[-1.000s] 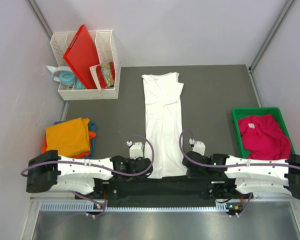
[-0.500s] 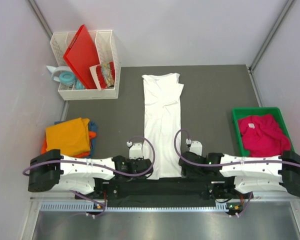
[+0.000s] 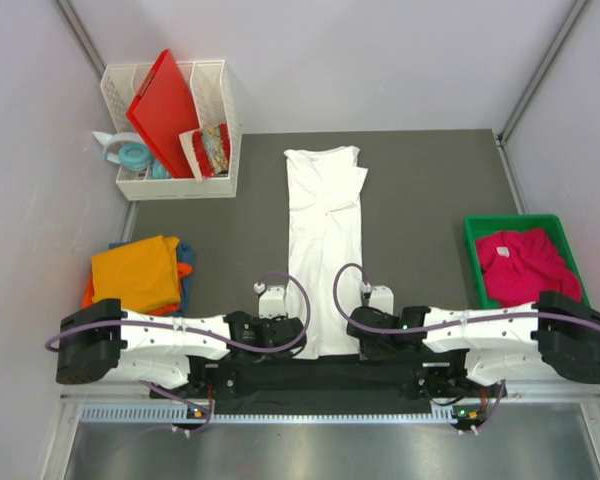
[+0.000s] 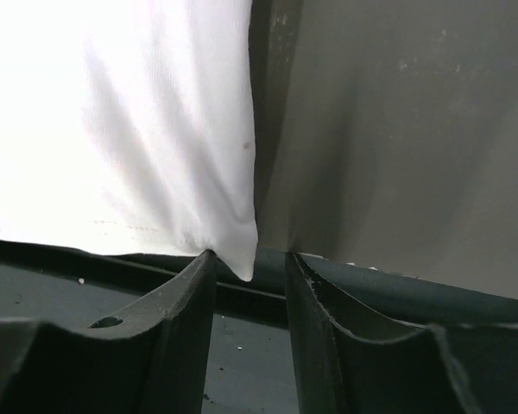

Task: Fold and stack the t-shirts
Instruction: Grab the bottom of the folded rectangular tshirt with both arms

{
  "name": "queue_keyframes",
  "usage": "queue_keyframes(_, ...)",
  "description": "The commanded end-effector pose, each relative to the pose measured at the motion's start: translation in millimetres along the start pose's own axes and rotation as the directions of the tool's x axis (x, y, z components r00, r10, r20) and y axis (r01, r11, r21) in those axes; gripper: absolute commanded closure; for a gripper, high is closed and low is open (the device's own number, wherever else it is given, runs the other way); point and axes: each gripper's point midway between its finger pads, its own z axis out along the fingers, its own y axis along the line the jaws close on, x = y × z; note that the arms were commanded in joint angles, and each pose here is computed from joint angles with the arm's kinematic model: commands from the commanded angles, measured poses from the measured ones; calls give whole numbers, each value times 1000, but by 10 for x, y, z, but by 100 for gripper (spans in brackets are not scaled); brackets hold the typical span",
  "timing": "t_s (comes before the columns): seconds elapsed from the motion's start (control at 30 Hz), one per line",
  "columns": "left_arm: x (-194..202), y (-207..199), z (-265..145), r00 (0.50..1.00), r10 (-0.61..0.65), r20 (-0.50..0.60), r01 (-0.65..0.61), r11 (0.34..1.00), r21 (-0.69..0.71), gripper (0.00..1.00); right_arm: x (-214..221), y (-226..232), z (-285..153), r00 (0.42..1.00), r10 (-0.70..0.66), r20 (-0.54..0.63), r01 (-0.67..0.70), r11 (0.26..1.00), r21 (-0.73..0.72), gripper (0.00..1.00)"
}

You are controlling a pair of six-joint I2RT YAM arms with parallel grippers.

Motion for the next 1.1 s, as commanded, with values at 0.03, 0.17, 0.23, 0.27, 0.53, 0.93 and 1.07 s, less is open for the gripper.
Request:
queue_keyframes(0.03,48,-6,-7,1000,18,-20,-18,1000,9,100,12,75,26,1000,2,15,-2,1000,-12,65)
queue_keyframes(0.17,47,-4,-12,1000,13,-19,-13,1000,11,100,32,45,24,1000,8,19,-8,1000,2,75)
queue_keyframes(0.23,46,4,-11,1000,12,-18,-12,1000,11,100,3,46,9,999,19,33,-19,1000,2,89)
queue_keyframes(0.27,46,7,-8,1000,13,-16,-13,1000,10,100,-15,47,2,999,23,40,-23,1000,3,94)
queue_keyframes(0.53,28,3,-21,1000,8,-10,-8,1000,17,100,-155,58,-108,994,36,108,-37,999,3,100)
queue_keyframes(0.93,-324,-136,-275,995,18,94,-21,999,30,100,-321,123,-380,980,-19,199,13,999,33,100)
queue_keyframes(1.07,-355,-170,-335,995,-1,96,-4,999,49,100,-262,137,-396,981,-19,193,14,1000,28,100)
